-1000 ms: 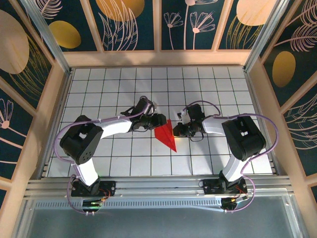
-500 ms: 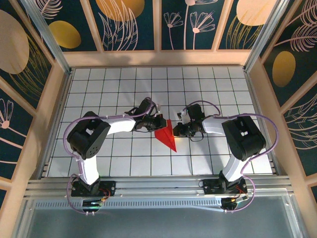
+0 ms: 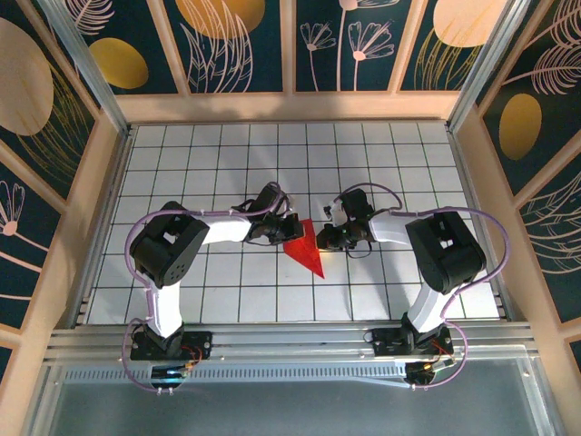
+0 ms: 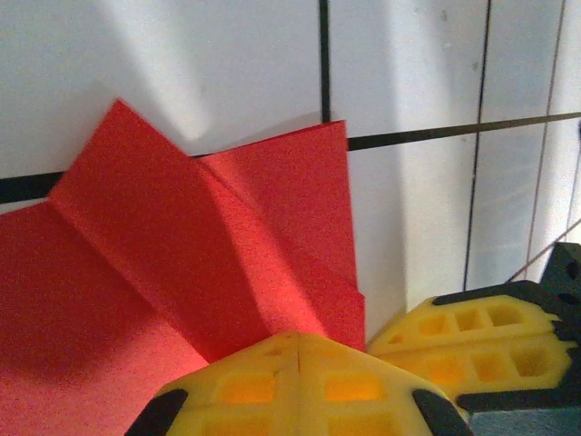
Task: Fold a paper plane with a square sheet of paper (fold left side to right side)
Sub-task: Fourth fold the wing at the center of the table.
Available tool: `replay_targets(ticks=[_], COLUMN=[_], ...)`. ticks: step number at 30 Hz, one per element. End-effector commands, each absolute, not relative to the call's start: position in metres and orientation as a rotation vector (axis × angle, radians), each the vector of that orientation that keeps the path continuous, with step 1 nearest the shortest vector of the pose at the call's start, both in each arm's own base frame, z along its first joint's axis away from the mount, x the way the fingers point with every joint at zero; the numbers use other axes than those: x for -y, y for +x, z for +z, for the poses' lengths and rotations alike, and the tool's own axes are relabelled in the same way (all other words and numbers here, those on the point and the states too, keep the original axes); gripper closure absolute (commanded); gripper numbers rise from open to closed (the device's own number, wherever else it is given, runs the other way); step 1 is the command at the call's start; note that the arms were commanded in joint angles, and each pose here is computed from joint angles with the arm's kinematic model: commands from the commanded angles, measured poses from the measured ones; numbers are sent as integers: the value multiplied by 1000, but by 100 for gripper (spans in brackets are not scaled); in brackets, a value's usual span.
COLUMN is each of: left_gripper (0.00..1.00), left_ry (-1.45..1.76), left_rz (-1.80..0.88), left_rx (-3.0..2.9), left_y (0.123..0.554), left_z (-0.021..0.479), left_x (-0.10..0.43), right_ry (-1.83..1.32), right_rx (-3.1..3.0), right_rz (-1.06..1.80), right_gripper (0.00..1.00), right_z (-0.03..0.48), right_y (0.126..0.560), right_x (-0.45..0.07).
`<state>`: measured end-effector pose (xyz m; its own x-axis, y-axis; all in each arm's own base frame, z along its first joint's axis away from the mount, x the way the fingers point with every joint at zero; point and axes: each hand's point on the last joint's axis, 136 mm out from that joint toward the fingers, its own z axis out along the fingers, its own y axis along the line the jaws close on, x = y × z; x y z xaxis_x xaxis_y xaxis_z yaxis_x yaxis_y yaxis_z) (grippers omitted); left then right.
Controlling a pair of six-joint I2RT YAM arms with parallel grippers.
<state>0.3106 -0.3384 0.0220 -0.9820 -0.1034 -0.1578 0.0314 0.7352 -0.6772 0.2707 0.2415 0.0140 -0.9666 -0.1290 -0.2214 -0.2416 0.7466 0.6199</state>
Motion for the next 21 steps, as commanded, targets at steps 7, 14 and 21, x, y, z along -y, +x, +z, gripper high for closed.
replay_targets(ticks=[7, 14, 21], left_gripper=[96, 97, 98], left_ry=[-86, -99, -109], left_rz=[-940, -893, -875], left_rx=[-2839, -2857, -2870], left_y=[299, 295, 294], left_z=[-11, -19, -24], left_x=[319, 312, 310], right_ry=[-280, -279, -260], right_rx=[-2887, -2824, -2722], right_rz=[855, 929, 992], right_gripper=[100, 100, 91], right_z=[-18, 3, 42], right_y=[262, 273, 294], right_x=[-229, -239, -247])
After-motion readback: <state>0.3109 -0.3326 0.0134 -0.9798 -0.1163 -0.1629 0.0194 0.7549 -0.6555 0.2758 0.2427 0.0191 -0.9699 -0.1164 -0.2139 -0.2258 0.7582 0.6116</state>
